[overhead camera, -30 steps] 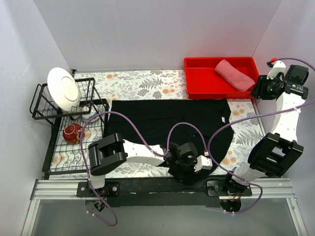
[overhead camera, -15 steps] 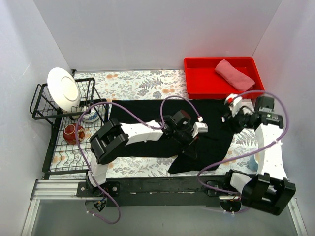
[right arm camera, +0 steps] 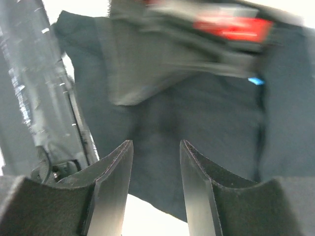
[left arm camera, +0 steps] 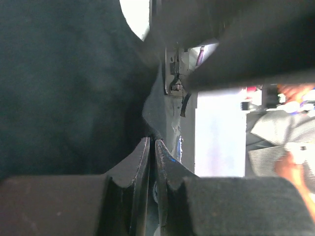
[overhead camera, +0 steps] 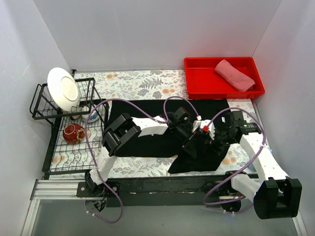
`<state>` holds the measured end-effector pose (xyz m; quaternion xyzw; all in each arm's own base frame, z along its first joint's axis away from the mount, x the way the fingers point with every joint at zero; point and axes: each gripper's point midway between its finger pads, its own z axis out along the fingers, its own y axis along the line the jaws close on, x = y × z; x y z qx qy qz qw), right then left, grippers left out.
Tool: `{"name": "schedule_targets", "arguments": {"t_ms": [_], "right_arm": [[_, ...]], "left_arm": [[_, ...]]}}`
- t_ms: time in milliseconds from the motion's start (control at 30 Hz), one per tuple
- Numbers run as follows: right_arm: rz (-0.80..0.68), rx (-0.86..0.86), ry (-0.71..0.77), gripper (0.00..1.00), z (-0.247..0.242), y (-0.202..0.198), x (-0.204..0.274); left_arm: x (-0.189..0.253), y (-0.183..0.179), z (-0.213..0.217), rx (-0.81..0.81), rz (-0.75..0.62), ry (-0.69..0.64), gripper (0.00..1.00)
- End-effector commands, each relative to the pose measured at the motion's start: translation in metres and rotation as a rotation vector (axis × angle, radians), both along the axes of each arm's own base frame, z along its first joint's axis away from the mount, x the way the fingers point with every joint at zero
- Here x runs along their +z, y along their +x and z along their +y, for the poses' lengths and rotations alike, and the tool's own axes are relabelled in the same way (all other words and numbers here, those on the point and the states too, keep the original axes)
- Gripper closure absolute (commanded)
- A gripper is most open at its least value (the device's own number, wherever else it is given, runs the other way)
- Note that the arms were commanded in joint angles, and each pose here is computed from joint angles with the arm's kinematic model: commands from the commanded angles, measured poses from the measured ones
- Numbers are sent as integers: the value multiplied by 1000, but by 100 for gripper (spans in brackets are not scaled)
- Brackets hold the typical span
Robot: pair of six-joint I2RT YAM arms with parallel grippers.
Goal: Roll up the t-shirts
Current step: Fold the T-shirt at the center of the board.
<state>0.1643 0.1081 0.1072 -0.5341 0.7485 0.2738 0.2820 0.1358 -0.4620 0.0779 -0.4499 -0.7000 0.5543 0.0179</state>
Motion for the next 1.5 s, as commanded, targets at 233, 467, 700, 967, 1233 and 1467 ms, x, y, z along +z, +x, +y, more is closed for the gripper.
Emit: {"name": "schedule_targets", "arguments": {"t_ms": [233,467,700,967,1233,1467], "right_arm": [[-20,233,38,49,37,-26,-22],[-25,225,56,49,50,-19,-28],[-41,225,50,50,54,-13,-32],[-26,226,67,76,62,-14,-27],[-10,231,41,92,60,-15,-18],[-27,240,10,99,51,-25,6]], "left_arm": [[20,27,1,10,137,-68,92],[21,24,2,4,174,-69,91],[21,22,3,2,184,-70,90],[18,25,1,21,180,-56,80],[13,47,12,124,65,18,70],[15,110,96,303,-157,190,67]]}}
